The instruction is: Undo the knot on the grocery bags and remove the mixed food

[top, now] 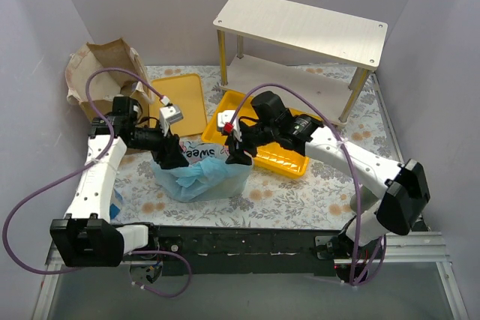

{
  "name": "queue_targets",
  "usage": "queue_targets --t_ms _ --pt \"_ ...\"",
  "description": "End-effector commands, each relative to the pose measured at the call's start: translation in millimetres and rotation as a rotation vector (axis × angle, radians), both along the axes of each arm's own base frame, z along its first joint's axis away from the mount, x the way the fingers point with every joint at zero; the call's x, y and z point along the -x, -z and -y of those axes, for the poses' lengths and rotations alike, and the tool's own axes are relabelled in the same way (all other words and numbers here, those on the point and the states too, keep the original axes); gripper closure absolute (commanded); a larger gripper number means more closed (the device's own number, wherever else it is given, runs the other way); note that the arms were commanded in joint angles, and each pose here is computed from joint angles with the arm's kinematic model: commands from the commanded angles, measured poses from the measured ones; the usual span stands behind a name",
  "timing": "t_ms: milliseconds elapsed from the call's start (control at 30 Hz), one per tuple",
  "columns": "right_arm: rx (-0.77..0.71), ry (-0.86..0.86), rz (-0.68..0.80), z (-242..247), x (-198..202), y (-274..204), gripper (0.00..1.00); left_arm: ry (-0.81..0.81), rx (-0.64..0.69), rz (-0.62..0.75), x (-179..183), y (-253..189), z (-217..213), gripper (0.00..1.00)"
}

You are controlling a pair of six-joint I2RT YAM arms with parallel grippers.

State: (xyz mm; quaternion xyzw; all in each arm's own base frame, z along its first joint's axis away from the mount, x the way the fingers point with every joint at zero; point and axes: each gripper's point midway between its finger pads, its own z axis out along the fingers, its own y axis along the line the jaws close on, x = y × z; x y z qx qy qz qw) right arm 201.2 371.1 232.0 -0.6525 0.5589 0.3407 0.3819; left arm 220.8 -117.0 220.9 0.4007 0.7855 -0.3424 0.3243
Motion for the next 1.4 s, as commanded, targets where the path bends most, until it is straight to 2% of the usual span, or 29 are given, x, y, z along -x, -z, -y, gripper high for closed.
queue_targets --t_ms 0,100,133,167,200,267,300,367,400,567,767,800,833,867,900,933,967,1067,1100,1167,1200,1267,1367 --pt "-0.024 -0.064 -0.198 -16.1 24.8 7.8 0.36 0.048 0.023 -0.096 31.1 10.0 23.4 0.38" --pt "-0.009 -0.055 -0.285 -13.7 38.5 23.7 0.36 0.034 -0.024 -0.100 32.2 24.1 23.4 0.38" --pt "0.008 -0.052 -0.302 -9.9 45.6 32.6 0.37 0.031 -0.038 -0.057 25.7 26.5 22.6 0.39" --pt "0.022 -0.044 -0.305 -7.4 47.9 38.4 0.42 -0.002 -0.074 -0.077 24.5 38.6 18.3 0.43" --pt "0.033 -0.029 -0.309 -4.6 48.5 42.9 0.59 -0.012 -0.086 -0.064 21.2 41.4 16.8 0.48" --pt "0.052 0.029 -0.289 1.9 42.8 50.6 0.75 -0.038 -0.117 -0.020 10.0 45.7 12.3 0.65" --pt "0.057 0.044 -0.270 4.7 40.4 52.1 0.82 -0.052 -0.149 -0.006 6.1 49.4 7.3 0.89" --pt "0.081 0.085 -0.205 16.3 34.2 52.2 0.91 -0.056 -0.195 0.009 5.1 54.6 0.1 1.00" --pt "0.096 0.076 -0.153 21.2 31.2 53.4 0.98 -0.059 -0.239 0.030 3.5 61.2 -7.2 1.00" --pt "0.193 0.092 -0.078 60.0 30.9 73.0 0.99 -0.070 -0.286 0.094 14.0 70.3 -17.7 1.00" --pt "0.246 0.186 -0.023 123.5 27.0 86.9 0.99 -0.115 -0.411 0.077 23.5 84.6 -42.4 1.00" --pt "0.209 0.198 0.016 128.6 27.6 79.2 0.86 -0.114 -0.405 0.073 26.5 83.9 -41.6 1.00" --pt "0.209 0.196 0.030 133.7 30.3 88.5 0.70 -0.116 -0.392 0.070 27.8 82.3 -39.7 1.00" --pt "0.187 0.192 0.047 133.8 31.7 84.2 0.59 -0.108 -0.347 0.093 24.9 67.8 -32.0 1.00" --pt "0.119 0.188 0.080 126.5 29.3 66.9 0.46 -0.114 -0.316 0.086 26.3 57.0 -27.4 0.95" --pt "0.048 0.179 0.095 115.6 26.6 41.0 0.41 -0.110 -0.285 0.102 24.3 43.6 -22.4 0.79" --pt "0.002 0.200 0.067 108.0 24.4 24.4 0.37 -0.094 -0.218 0.178 17.7 6.7 -11.7 0.51" --pt "-0.097 0.175 0.051 80.9 13.2 -21.5 0.31 -0.074 -0.110 0.235 15.8 -39.5 4.4 0.29" --pt "-0.105 0.177 0.033 73.5 8.2 -23.2 0.30 -0.065 -0.079 0.260 15.5 -55.6 8.8 0.23" --pt "-0.171 0.168 0.036 58.7 0.7 -37.9 0.25 -0.076 -0.035 0.187 15.0 -54.0 15.5 0.20" --pt "-0.161 0.175 -0.015 49.9 -2.9 -29.1 0.24 -0.088 -0.018 0.150 13.0 -47.9 17.8 0.02" --pt "-0.204 0.162 -0.042 36.0 -5.5 -36.4 0.22 -0.151 0.019 0.063 8.9 -43.4 21.4 0.02" --pt "-0.184 0.117 -0.085 18.4 1.1 -24.9 0.21 -0.132 0.058 0.087 8.1 -41.7 26.8 0.02"
